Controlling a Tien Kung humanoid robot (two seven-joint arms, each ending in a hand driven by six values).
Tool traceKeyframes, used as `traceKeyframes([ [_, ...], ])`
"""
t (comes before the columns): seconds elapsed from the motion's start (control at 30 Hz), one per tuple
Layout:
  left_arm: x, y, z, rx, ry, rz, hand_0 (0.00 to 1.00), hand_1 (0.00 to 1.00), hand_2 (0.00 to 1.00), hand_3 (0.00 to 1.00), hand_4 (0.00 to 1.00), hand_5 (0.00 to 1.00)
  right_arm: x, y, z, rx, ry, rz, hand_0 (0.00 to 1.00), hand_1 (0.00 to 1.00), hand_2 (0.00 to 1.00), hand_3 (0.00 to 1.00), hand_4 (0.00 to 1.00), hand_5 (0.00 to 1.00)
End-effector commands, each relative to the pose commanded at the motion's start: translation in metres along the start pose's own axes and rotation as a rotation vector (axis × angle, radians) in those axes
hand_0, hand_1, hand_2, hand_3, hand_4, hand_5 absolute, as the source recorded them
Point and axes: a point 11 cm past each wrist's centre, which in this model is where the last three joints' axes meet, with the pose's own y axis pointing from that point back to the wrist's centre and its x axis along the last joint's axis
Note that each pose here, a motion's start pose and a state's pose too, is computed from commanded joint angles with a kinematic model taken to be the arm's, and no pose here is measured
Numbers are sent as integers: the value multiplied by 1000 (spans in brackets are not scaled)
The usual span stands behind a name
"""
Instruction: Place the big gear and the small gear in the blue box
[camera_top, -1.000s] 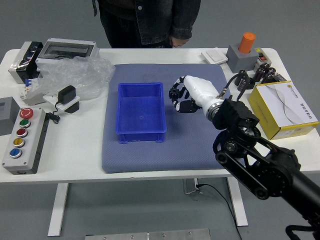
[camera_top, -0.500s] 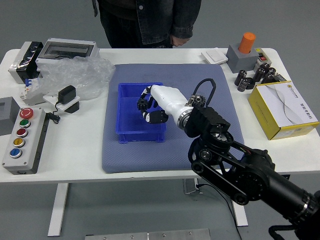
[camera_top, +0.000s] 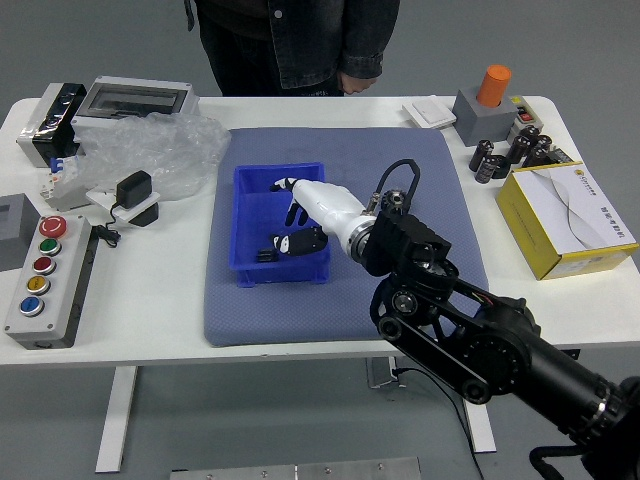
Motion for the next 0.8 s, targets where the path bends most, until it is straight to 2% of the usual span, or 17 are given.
traceKeyframes([
  [0.03, 0, 0, 0, 0, 0, 0, 730, 680, 696, 700, 436, 24, 0, 0, 0, -1, 0, 0, 680, 617, 762, 991, 817, 336],
  [0.2, 0, 0, 1, -1, -1, -1, 730, 680, 696, 700, 436, 24, 10, -1, 9, -16, 0, 24, 680, 617, 762, 991, 817, 336],
  [0.23, 0, 0, 1, -2, -1, -1, 730, 680, 699, 699, 437, 26, 15, -2, 13, -22, 1, 36, 677, 604, 732, 950, 820, 339],
  [0.4, 0, 0, 2, -5, 2, 0, 730, 680, 699, 699, 437, 26, 43, -5, 42, -69, 15, 109, 677, 604, 732, 950, 820, 339],
  [0.43, 0, 0, 3, -6, 3, 0, 730, 680, 696, 700, 436, 24, 50, -6, 51, -83, 21, 125, 673, 603, 713, 843, 807, 341],
  [0.53, 0, 0, 4, -8, 5, 0, 730, 680, 696, 700, 436, 24, 65, -9, 70, -119, 39, 149, 673, 603, 713, 843, 807, 341],
  [0.6, 0, 0, 5, -10, 6, 0, 730, 680, 696, 700, 436, 24, 72, -11, 82, -144, 52, 154, 673, 603, 713, 843, 807, 341],
  [0.63, 0, 0, 5, -10, 6, 0, 731, 680, 699, 700, 435, 27, 75, -12, 88, -156, 59, 154, 715, 647, 751, 821, 803, 336],
  [0.8, -1, 0, 6, -12, 8, -1, 731, 680, 699, 700, 435, 27, 82, -19, 112, -210, 97, 135, 715, 647, 751, 821, 803, 336],
])
